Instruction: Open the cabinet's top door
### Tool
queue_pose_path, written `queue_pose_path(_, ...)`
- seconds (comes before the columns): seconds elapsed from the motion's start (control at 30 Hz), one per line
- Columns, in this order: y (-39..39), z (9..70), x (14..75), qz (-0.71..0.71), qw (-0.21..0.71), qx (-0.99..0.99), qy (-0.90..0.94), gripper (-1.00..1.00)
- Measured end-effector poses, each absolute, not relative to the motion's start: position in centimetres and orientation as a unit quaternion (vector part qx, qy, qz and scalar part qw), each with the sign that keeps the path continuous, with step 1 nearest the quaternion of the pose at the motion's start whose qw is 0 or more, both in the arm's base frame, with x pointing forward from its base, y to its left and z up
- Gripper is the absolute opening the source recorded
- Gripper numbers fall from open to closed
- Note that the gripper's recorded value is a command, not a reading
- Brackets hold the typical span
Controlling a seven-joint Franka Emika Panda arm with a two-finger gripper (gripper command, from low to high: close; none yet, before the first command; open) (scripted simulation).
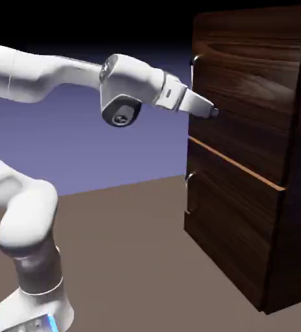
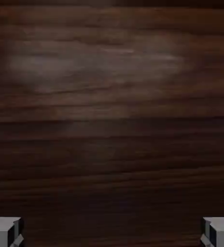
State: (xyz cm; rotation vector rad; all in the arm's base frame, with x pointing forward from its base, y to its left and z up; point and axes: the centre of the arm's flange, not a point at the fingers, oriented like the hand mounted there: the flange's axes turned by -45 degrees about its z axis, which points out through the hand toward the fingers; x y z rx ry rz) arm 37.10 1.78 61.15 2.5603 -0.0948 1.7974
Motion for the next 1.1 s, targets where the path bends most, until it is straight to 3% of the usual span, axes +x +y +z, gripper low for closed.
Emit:
queue_pose_path(0.53,8.9,64.8,35.3,0.669,0.011,0.742,-0.032,1.0)
queue_pose_path(1.1,18.6,59.4,37.5,0.707,0.015,0.707,-0.015,1.0)
